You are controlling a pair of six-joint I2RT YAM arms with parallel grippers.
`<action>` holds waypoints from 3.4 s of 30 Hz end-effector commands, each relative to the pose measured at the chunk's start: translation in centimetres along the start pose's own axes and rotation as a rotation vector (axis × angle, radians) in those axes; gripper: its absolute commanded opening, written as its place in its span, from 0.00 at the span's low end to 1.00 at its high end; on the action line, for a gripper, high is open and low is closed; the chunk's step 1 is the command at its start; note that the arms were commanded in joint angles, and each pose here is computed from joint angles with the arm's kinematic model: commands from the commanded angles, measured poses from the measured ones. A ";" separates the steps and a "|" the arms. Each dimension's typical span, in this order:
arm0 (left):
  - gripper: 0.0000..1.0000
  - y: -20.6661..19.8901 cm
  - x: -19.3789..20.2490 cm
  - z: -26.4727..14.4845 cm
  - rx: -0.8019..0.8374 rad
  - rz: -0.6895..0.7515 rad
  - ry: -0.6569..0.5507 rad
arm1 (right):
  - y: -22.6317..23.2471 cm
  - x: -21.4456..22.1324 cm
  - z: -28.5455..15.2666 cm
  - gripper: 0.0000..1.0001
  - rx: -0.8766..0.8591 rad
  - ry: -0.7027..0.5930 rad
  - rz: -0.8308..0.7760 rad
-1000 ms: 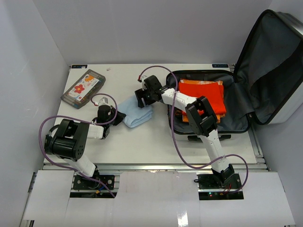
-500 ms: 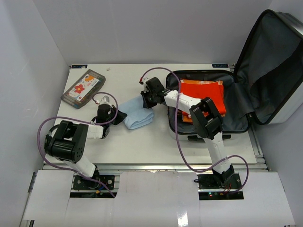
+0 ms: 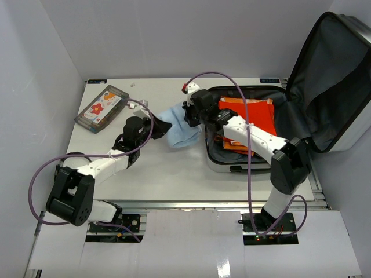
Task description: Pack the luggage
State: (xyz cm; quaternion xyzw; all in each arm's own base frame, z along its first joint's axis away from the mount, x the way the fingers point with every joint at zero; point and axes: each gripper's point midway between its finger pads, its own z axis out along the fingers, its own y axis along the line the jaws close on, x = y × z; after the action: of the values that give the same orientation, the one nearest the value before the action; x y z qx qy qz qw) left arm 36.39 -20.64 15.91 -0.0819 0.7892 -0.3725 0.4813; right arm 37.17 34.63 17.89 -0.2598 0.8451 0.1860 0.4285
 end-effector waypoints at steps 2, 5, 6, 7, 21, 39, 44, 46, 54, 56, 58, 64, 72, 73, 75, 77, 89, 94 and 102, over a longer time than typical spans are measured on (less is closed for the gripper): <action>0.00 -9.5 -4.8 -0.1 0.200 0.082 -0.093 | -3.6 -4.0 -5.5 0.08 0.194 -0.161 -0.006; 0.00 -12.8 -5.3 1.0 0.271 0.102 -0.101 | -5.7 -4.7 -8.1 0.08 0.278 -0.206 0.006; 0.00 -13.9 -5.2 1.5 0.294 0.111 -0.096 | -6.4 -4.9 -8.8 0.08 0.303 -0.219 0.010; 0.00 -15.0 -4.7 2.0 0.316 0.120 -0.084 | -7.4 -4.9 -9.5 0.08 0.323 -0.226 0.017; 0.00 -23.5 2.7 13.0 0.488 0.154 0.061 | -22.7 -1.5 -16.3 0.08 0.524 -0.252 0.218; 0.20 -21.8 8.4 20.6 0.454 0.177 0.054 | -33.8 6.1 -11.9 0.38 0.570 -0.065 0.371; 0.46 -21.8 8.4 20.0 0.479 0.237 0.046 | -34.2 5.7 -11.6 0.56 0.570 -0.059 0.383; 0.47 -22.8 8.0 19.0 0.529 0.265 0.043 | -33.7 5.4 -12.4 0.57 0.575 -0.073 0.411; 0.71 -25.4 5.9 15.8 0.598 0.364 0.054 | -32.4 4.5 -17.1 0.64 0.711 -0.117 0.437; 0.71 -25.7 5.1 15.1 0.592 0.386 0.043 | -31.7 3.9 -18.1 0.64 0.703 -0.151 0.434; 0.73 -25.8 4.3 14.6 0.580 0.404 0.027 | -31.1 3.3 -18.4 0.63 0.677 -0.182 0.428; 0.75 -25.9 3.1 13.1 0.560 0.460 0.014 | -28.3 3.1 -14.9 0.44 0.502 -0.213 0.427; 0.72 -20.3 0.9 11.8 0.333 0.494 -0.008 | -29.3 8.5 -12.9 0.08 0.584 -0.131 0.532; 0.71 -19.2 0.5 11.8 0.295 0.479 -0.002 | -29.4 8.8 -12.7 0.08 0.585 -0.127 0.535; 0.71 -16.7 -0.5 11.4 0.235 0.437 0.018 | -29.1 8.8 -12.3 0.08 0.561 -0.121 0.529; 0.70 -14.4 -2.3 10.8 0.193 0.387 0.012 | -28.8 8.2 -12.3 0.08 0.534 -0.127 0.518; 0.70 2.7 -13.2 4.0 -0.198 0.034 -0.166 | -21.3 0.3 -10.8 0.08 0.245 -0.267 0.364; 0.69 7.8 -17.1 1.0 -0.298 -0.072 -0.249 | -19.5 3.7 -7.7 0.08 0.204 -0.209 0.392; 0.72 14.7 -21.1 -0.8 -0.448 -0.116 -0.366 | -18.9 5.4 -7.8 0.15 0.217 -0.172 0.361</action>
State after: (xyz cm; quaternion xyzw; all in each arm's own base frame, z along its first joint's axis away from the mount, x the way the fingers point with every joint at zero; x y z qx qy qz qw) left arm 49.13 -1.70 20.18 -0.2767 0.7636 -0.2110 0.5439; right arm 41.06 13.87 14.47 -0.0306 0.8687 0.1928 0.4552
